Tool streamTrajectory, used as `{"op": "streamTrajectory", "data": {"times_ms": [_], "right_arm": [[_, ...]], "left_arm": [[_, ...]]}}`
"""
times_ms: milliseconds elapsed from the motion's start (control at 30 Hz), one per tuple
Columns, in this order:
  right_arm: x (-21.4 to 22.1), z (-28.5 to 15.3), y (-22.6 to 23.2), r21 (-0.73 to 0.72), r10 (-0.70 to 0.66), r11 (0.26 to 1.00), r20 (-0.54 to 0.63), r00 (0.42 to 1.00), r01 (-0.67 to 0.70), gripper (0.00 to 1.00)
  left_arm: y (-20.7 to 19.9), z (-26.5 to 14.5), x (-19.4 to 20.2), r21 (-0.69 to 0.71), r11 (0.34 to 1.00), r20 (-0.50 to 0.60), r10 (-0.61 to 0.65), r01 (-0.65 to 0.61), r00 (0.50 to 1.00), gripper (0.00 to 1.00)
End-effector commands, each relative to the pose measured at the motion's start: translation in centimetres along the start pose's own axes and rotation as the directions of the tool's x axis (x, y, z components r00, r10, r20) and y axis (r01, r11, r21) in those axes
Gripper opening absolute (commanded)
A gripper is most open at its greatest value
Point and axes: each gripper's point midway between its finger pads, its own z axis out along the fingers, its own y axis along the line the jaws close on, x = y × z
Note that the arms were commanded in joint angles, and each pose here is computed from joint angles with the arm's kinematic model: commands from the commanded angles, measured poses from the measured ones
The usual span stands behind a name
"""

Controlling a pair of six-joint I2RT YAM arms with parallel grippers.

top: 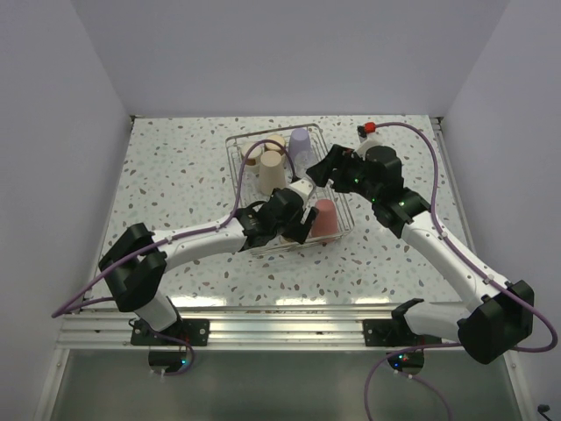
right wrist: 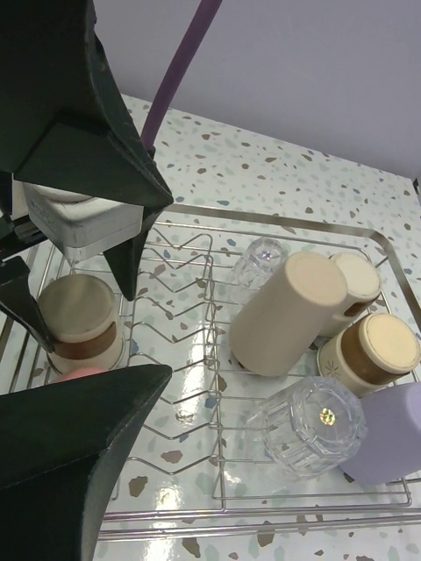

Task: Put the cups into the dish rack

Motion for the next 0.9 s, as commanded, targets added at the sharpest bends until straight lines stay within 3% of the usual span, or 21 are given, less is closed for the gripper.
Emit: {"op": "streamTrajectory", "data": {"times_ms": [0,100,300,467,633,767,833,867], "right_arm": [[-0.8,-0.1,-0.1,0.011,-0.02,1.0,0.03,0.999,0.019,0.76],[-1.0,-0.3,-0.1,0.012,-0.021,1.0,0.038,0.999,0.021,0.77],[-1.6,-1.0,0.4,0.001,-0.04,0.999,0.061,0.997,0.04,0.76],[-2.7,-2.5,1.6,-0.056,-0.097,0.993,0.114,0.989,0.104,0.79],[-4.6,-6.6,3.4,-0.145,-0.136,0.972,0.281,0.95,0.182,0.87],[-4.9,-9.4,3.6,-0.184,-0.124,0.96,0.401,0.908,0.212,0.98],[-4.6,-9.8,2.9,-0.175,-0.115,0.963,0.428,0.897,0.207,0.98],[-4.6,-10.3,2.9,-0.175,-0.111,0.962,0.443,0.89,0.208,0.98]], "left_arm": [[-0.4,-1.9,-3.8,0.012,1.0,0.103,-0.016,0.014,0.995,0.87],[-0.4,-2.6,-4.5,0.018,1.0,0.122,-0.02,0.018,0.992,0.94],[0.8,-5.4,-6.6,-0.011,0.999,0.195,-0.036,0.039,0.98,0.96],[4.2,-9.2,-7.8,-0.133,0.988,0.289,-0.03,0.072,0.957,0.95],[10.0,-16.0,-9.2,-0.298,0.924,0.473,-0.076,0.241,0.878,0.95],[14.0,-19.8,-6.9,-0.383,0.869,0.573,-0.042,0.313,0.819,0.95],[16.2,-22.8,-6.5,-0.395,0.82,0.665,-0.056,0.415,0.744,0.98],[17.1,-22.5,-4.8,-0.438,0.801,0.651,-0.03,0.408,0.758,1.0]]}}
